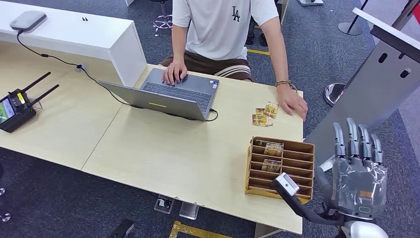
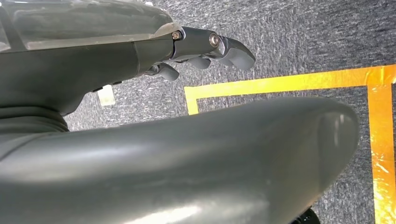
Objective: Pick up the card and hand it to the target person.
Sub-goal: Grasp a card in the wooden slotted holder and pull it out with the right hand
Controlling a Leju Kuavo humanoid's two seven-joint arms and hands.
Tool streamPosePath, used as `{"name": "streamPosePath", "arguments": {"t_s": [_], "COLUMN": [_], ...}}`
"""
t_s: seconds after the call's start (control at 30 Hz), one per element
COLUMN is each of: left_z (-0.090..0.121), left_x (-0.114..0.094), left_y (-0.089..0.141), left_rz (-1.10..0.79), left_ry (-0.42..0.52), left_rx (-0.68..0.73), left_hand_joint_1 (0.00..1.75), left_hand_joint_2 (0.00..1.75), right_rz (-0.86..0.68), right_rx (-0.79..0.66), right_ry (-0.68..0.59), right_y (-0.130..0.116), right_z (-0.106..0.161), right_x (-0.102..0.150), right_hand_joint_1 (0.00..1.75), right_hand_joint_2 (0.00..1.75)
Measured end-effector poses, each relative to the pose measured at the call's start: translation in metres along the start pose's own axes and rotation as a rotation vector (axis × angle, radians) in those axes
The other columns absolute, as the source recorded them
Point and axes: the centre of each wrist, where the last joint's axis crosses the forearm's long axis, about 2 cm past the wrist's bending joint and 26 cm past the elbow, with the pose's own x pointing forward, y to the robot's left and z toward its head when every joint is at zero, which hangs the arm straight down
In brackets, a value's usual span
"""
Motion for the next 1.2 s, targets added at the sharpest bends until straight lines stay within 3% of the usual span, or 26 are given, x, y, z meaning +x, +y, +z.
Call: {"name": "streamPosePath", "arguments": {"t_s": [0.13, 0.2, 0.3, 0.5, 0.8, 0.97, 1.1, 1.2], "left_z": [0.000, 0.000, 0.000, 0.000, -0.001, -0.001, -0.001, -0.001], "left_x": [0.000, 0.000, 0.000, 0.000, 0.000, 0.000, 0.000, 0.000], "left_y": [0.000, -0.001, -0.002, -0.003, -0.005, -0.007, -0.007, -0.008], "left_rz": [-0.003, -0.004, -0.004, -0.005, -0.006, -0.008, -0.015, -0.019], "left_ry": [0.000, 0.000, 0.002, 0.015, 0.033, 0.039, 0.044, 0.046], "left_rx": [-0.006, -0.008, -0.009, -0.011, -0.015, -0.017, -0.019, -0.021], "left_hand_joint_1": [0.00, 0.00, 0.00, 0.00, 0.00, 0.00, 0.00, 0.00], "left_hand_joint_2": [0.00, 0.00, 0.00, 0.00, 0.00, 0.00, 0.00, 0.00], "right_rz": [-0.018, -0.025, -0.029, -0.028, -0.037, -0.045, -0.043, -0.036], "right_rx": [0.014, 0.025, 0.054, 0.108, 0.157, 0.213, 0.276, 0.309], "right_ry": [-0.004, 0.001, 0.013, 0.055, 0.095, 0.128, 0.169, 0.189], "right_y": [0.002, 0.002, 0.004, 0.009, 0.017, 0.023, 0.031, 0.036], "right_z": [-0.001, -0.001, -0.002, -0.005, -0.006, -0.006, -0.005, -0.005], "right_x": [0.007, 0.009, 0.012, 0.016, 0.018, 0.017, 0.017, 0.017], "right_hand_joint_1": [0.11, 0.33, 0.52, 0.39, 0.39, 0.50, 0.74, 0.79], "right_hand_joint_2": [1.75, 1.75, 1.75, 1.75, 1.75, 1.75, 1.75, 1.75]}}
